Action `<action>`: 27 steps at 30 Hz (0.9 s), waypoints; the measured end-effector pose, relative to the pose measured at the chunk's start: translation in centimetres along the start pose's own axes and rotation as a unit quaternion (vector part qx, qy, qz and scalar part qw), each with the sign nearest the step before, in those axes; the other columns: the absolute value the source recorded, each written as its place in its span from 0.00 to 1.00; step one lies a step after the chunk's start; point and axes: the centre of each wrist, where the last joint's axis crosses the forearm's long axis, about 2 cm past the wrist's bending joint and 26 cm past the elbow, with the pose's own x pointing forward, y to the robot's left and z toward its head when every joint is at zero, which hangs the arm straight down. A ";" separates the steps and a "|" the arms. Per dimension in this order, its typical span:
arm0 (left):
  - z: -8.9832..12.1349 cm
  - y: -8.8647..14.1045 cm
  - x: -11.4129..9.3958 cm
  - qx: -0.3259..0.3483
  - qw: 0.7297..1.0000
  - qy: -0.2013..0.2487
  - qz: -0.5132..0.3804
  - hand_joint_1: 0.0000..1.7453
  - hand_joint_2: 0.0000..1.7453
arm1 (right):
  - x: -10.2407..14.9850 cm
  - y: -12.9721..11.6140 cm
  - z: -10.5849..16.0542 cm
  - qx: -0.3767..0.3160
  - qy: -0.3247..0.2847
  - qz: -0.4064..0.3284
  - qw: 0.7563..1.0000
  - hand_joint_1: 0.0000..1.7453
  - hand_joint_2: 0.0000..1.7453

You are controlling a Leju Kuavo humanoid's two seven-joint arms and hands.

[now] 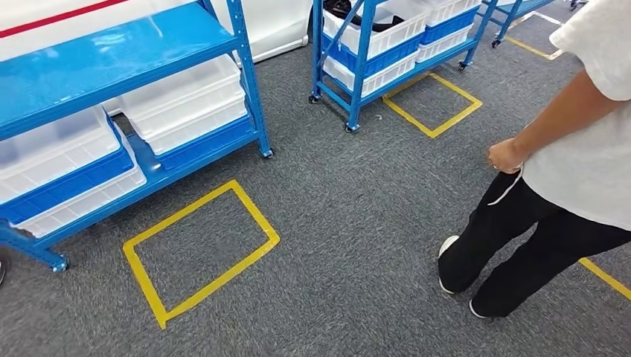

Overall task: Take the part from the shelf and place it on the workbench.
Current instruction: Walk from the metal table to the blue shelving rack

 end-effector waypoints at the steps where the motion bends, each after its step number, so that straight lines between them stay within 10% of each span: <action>1: 0.0 0.0 -0.1 0.000 1.000 0.000 0.000 0.00 0.00 | 0.0 0.0 0.0 0.000 0.000 0.000 1.000 0.00 0.00; 27: 0.1 -0.1 -0.2 -0.003 1.000 -0.002 -0.002 0.00 0.00 | 0.0 0.1 0.0 0.005 0.002 0.001 1.000 0.00 0.00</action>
